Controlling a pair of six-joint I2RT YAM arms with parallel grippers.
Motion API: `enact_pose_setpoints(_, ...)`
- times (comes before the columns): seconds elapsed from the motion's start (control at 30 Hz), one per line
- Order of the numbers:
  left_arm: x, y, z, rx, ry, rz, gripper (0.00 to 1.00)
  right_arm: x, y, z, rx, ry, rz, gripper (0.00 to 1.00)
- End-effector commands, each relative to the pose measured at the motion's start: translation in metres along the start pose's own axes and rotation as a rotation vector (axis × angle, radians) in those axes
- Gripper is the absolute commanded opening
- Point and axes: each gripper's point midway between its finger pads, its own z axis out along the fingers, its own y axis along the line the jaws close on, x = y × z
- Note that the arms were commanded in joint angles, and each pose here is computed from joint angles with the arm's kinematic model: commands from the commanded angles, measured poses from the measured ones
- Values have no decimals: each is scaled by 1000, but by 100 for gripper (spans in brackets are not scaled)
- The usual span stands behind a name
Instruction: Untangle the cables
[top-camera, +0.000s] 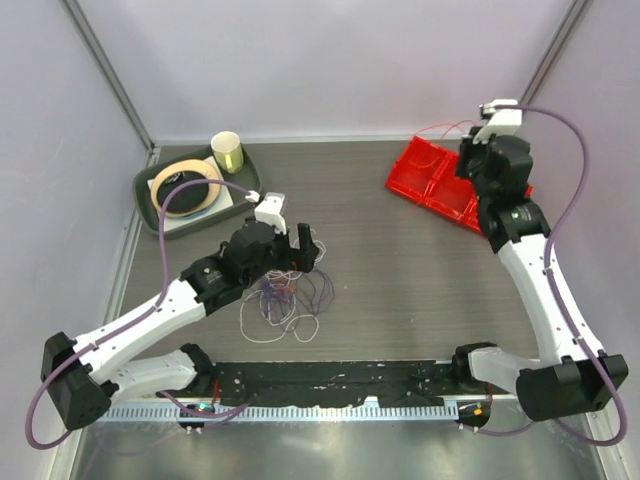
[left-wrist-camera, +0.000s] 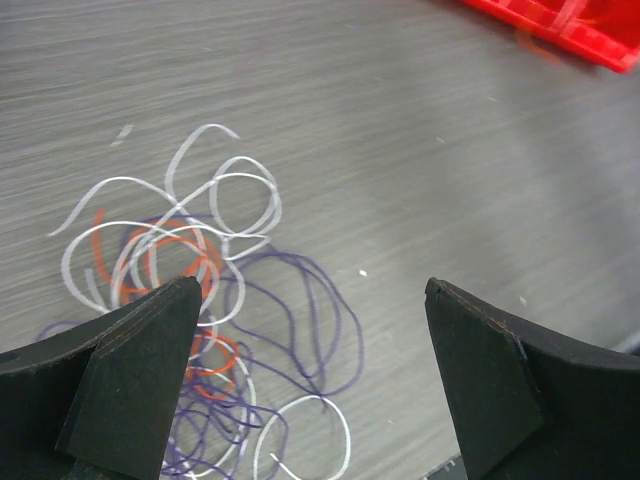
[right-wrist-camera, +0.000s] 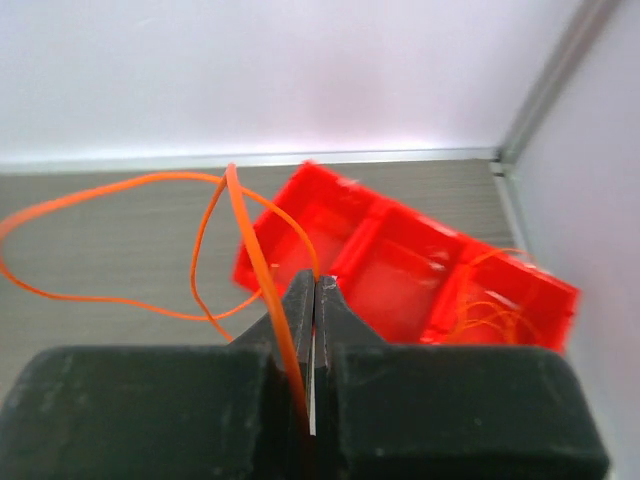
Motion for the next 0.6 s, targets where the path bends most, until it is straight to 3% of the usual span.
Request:
enact_pose_setpoints(0.0,-9,38,2,-215,-78,-19,100,-34,-68,12,204,-37,24,1)
enact_pose_setpoints(0.27,-3,50,12,-266,-78,4,100,-40,-134,52,331,-7,-3,1)
enact_pose_setpoints(0.57,1,58,17,-279,-69,9,100,4,-182,78,389,46,33,1)
